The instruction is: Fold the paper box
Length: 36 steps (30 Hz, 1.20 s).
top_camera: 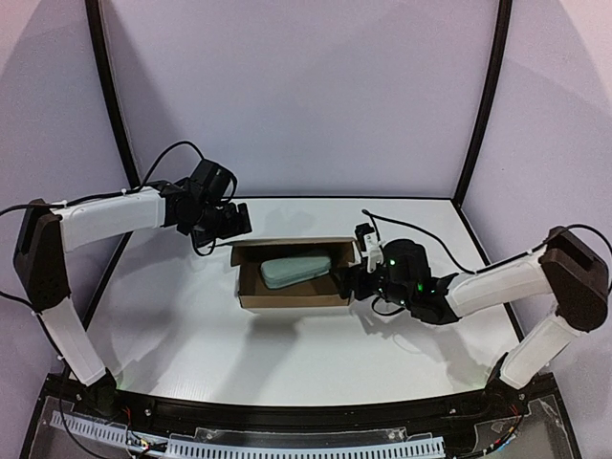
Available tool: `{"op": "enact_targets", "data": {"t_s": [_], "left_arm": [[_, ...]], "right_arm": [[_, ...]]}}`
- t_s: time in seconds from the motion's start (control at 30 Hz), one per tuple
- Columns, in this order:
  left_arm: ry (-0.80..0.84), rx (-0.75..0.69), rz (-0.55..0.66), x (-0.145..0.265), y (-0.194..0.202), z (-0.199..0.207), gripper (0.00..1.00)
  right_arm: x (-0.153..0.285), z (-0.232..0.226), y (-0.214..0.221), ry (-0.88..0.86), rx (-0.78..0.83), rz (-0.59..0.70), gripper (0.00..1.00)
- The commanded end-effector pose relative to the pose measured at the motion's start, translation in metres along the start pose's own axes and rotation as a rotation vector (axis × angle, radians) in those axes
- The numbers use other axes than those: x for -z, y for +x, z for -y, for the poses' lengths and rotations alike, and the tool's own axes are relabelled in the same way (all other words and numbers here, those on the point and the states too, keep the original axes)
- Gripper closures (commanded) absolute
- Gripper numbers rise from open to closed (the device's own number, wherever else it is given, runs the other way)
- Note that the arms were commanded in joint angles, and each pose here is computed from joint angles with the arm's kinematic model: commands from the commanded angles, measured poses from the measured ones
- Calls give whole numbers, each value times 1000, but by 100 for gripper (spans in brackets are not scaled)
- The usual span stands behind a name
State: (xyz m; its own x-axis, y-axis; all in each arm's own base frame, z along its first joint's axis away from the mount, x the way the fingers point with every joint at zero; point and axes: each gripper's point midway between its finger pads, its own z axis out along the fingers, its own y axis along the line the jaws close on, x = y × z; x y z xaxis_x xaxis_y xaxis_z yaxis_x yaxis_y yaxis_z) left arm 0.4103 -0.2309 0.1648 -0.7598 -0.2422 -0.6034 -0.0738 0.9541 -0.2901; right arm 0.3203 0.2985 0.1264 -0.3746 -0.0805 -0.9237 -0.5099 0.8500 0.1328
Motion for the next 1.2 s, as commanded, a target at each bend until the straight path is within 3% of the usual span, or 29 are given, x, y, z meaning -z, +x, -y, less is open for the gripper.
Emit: {"op": "enact_targets", "data": {"t_s": [0.0,0.37,0.5,0.7,0.83,0.93,1.07,1.17], "left_arm": [[-5,12,-14,-5,5,-5,5],[-10,12,-40,-7,15,-11,6],[-17,11,-43,-6,19,-15,6],[-5,8,-41,-4,19,-15,6],[4,5,-46,-5,21,-14,7],[3,4,-44,-4,25,-18,7],[3,6,-45,-4,30,-23,8],[20,13,-57,-7,39,-25,10]], "right_arm": [[16,-13,11,-80,89,-62,2],[72,-19,12,-178,172,-169,2],[111,-10,-14,-160,163,-127,2],[148,-5,-96,-121,49,25,2],[126,20,-118,-44,-152,-137,2],[88,13,-123,-149,-319,-262,2],[49,6,-128,-195,-323,-334,4],[10,9,-103,-165,-311,-465,7]]}}
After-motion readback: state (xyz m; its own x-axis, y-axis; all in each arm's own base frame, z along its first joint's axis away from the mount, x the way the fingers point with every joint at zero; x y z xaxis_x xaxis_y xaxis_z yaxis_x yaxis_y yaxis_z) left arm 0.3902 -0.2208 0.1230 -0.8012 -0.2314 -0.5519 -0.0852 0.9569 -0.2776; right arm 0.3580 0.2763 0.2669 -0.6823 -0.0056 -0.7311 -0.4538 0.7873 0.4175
